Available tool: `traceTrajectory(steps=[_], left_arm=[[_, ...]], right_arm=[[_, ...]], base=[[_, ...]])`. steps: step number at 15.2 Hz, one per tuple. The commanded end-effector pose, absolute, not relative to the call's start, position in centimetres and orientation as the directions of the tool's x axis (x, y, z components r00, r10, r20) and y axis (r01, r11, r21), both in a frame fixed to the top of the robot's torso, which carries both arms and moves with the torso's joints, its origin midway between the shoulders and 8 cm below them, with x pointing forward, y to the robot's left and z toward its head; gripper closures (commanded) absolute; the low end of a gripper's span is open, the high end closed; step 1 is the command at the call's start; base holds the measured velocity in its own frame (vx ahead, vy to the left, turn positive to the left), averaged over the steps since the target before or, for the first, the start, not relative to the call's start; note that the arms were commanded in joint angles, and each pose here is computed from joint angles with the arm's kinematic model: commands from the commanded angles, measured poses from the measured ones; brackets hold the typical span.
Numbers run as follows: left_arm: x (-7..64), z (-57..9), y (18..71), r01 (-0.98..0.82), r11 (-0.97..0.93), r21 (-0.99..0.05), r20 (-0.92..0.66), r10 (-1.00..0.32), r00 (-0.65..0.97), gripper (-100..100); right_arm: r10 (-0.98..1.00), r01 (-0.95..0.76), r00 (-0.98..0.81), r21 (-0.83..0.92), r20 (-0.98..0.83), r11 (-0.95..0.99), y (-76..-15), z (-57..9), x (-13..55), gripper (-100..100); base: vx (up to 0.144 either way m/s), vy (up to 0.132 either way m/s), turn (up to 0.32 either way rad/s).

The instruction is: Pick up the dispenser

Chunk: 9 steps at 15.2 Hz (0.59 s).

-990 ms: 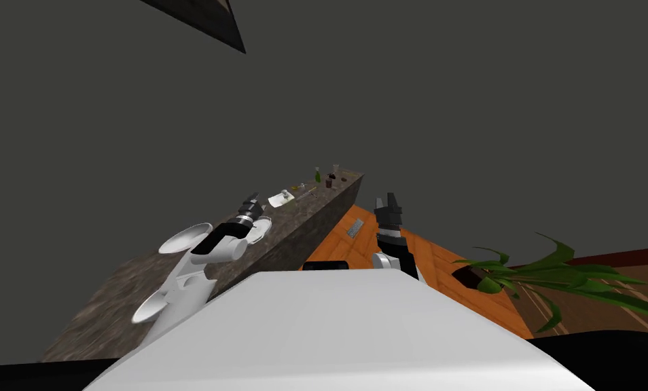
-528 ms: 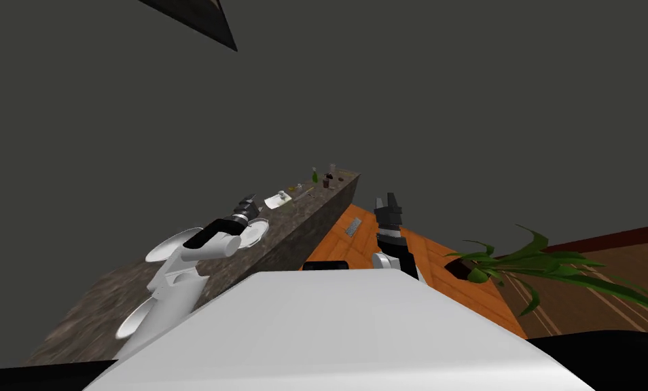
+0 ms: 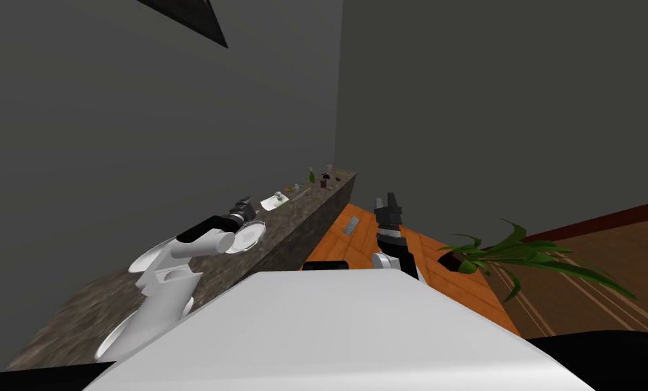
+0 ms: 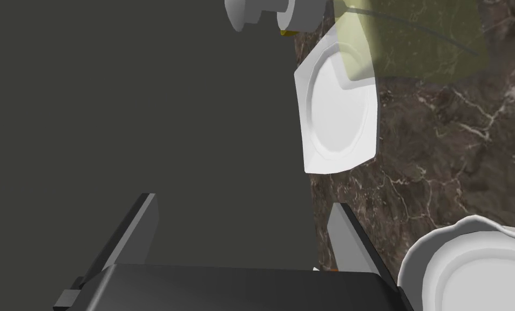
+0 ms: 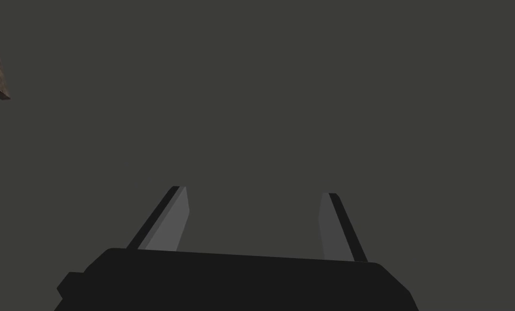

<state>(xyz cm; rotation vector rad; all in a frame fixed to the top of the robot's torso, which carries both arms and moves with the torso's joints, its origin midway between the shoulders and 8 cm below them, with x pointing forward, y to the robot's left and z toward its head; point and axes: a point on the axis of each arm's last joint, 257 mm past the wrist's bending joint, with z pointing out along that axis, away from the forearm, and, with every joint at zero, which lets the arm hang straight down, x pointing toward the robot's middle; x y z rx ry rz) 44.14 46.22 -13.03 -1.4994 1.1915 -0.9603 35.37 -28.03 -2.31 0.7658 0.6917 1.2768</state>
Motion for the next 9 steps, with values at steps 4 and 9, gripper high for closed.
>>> traceTrajectory(steps=[4,9], left_arm=[[43.7,-14.3,48.0,-0.292,-0.128,-0.948,0.051,-0.965,0.256,-100],[43.0,-15.2,50.4,-0.346,-0.236,-0.908,0.121,-0.939,0.322,-100]], right_arm=[[0.986,-0.565,0.162,0.816,-0.032,0.119,-28.0,-2.3,35.4,0],[0.986,-0.565,0.162,0.816,-0.032,0.119,-28.0,-2.3,35.4,0]], base=[[0.003,0.005,-0.078],[0.006,0.005,-0.113]])
